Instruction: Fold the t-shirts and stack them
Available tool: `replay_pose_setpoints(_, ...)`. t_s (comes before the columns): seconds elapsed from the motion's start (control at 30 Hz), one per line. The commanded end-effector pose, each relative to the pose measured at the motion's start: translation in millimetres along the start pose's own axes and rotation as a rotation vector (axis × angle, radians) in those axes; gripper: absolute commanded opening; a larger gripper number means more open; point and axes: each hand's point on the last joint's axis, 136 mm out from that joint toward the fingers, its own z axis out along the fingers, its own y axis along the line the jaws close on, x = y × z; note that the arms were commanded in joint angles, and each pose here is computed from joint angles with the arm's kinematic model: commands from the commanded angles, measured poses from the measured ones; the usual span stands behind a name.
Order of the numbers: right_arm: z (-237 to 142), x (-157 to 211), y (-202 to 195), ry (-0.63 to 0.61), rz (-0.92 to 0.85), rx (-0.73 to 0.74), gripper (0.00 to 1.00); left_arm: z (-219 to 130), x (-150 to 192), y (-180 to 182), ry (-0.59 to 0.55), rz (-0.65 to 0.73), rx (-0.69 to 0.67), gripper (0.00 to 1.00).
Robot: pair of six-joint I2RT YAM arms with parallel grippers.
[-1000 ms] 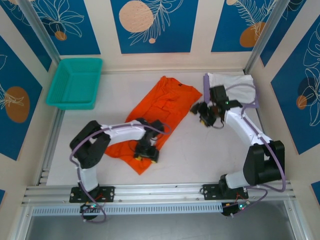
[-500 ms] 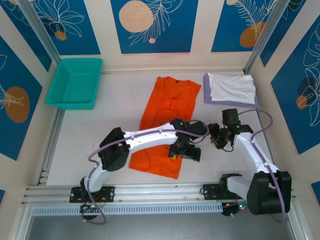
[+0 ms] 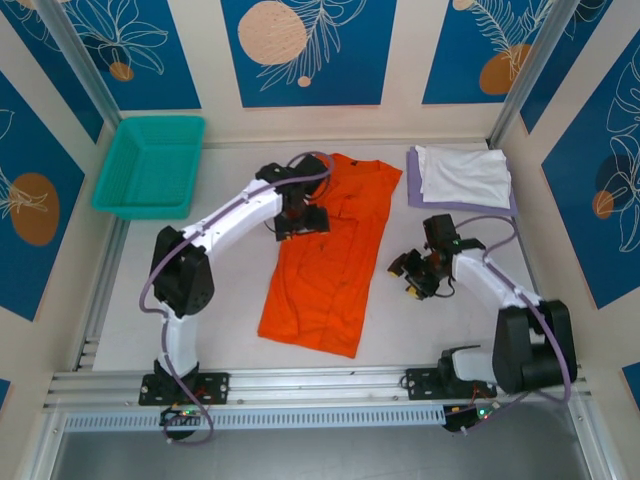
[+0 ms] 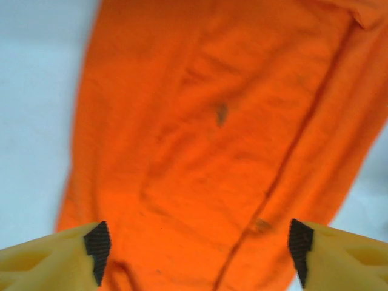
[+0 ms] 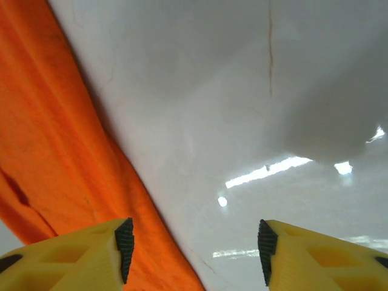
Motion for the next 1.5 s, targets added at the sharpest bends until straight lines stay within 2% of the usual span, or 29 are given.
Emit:
replay_pose_setpoints(0.0, 2, -35, 31, -0.089, -0.028, 0.028, 0.54, 17, -24, 13, -0.051, 0.108, -0.063, 0.75)
replay_pose_setpoints(0.1, 11, -64, 57, -0.094, -0.036, 0.082, 0.50, 33, -51, 14, -0.084, 0.168, -0.076, 0.71)
replay_pose_setpoints(0.23, 18, -105, 95, -0.147, -0.038, 0.094, 0.49, 50, -88, -3, -0.137, 0.243, -0.049, 0.71)
replay_pose_setpoints(0.4, 38, -149, 142, -0.166, -0.083, 0.060, 0.45, 79, -124, -37, -0.159, 0.211, 0.066, 0.69)
replay_pose_setpoints(0.57, 76, -168, 157, -0.097, -0.113, 0.098, 0.42, 118, -146, -46, -0.167, 0.139, 0.115, 0.69)
replay_pose_setpoints(0.67, 101, -171, 167, -0.038, -0.131, 0.079, 0.39, 144, -151, -30, -0.137, 0.080, 0.109, 0.68)
replay_pose_setpoints(0.8, 125, -163, 191, -0.020, -0.266, 0.068, 0.38, 162, -154, 3, -0.098, 0.018, 0.044, 0.68)
replay_pose_setpoints(0.97, 154, -138, 228, 0.045, -0.406, 0.022, 0.39, 162, -148, 46, -0.065, -0.087, -0.081, 0.69)
replay_pose_setpoints(1.17, 177, -110, 269, 0.109, -0.478, -0.073, 0.42, 150, -133, 89, -0.064, -0.219, -0.167, 0.70)
replay_pose_setpoints(1.27, 173, -110, 274, 0.094, -0.468, -0.073, 0.46, 143, -131, 95, -0.080, -0.271, -0.150, 0.71)
replay_pose_setpoints(1.37, 163, -123, 263, 0.073, -0.420, -0.036, 0.48, 134, -135, 92, -0.091, -0.299, -0.141, 0.72)
replay_pose_setpoints(1.47, 150, -145, 245, 0.060, -0.352, -0.021, 0.50, 136, -141, 79, -0.091, -0.318, -0.072, 0.72)
